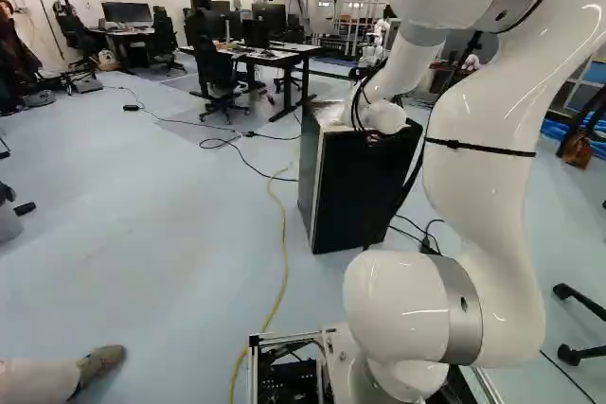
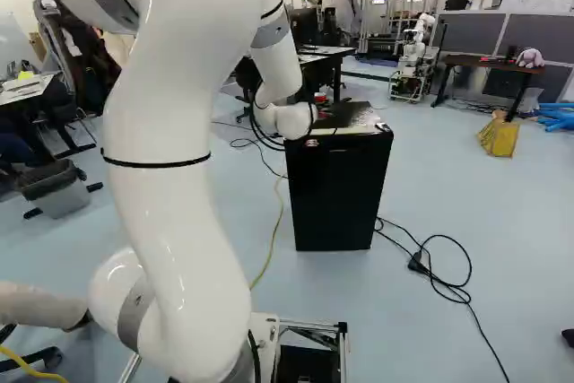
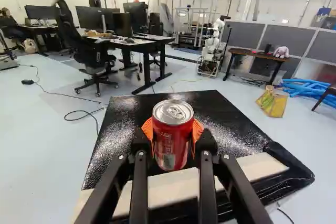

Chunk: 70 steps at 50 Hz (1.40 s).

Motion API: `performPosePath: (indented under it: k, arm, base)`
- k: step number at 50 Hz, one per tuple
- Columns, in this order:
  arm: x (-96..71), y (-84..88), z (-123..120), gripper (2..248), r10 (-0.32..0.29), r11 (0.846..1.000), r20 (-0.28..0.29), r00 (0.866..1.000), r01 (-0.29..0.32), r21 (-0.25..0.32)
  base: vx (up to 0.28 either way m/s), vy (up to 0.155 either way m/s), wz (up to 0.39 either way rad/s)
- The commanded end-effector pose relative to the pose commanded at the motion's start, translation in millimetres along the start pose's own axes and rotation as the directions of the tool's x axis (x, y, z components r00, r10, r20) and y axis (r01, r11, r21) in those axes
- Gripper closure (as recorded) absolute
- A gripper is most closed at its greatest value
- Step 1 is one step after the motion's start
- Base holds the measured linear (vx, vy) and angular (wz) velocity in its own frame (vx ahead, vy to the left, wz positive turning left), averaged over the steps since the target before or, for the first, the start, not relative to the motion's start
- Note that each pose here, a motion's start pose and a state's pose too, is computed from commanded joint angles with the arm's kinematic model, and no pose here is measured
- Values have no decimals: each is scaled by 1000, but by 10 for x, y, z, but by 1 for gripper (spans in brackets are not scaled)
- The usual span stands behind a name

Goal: Grab a drink from the fridge

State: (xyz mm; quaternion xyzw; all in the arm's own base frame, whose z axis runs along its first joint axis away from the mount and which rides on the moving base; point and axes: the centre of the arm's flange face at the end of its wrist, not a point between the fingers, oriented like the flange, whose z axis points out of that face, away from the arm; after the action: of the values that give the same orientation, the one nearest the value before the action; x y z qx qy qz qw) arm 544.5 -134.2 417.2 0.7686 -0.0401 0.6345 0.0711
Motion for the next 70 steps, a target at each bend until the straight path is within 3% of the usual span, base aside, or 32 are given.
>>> performPosePath:
  k: [33, 70]
  arm:
    - [-138, -440, -844, 160, 10, 999, 42, 999, -12, 52]
    - [-570, -823, -2029, 160, 11, 993, 102, 995, -24, 119]
  base:
    - [0, 0, 0]
    - [0, 0, 0]
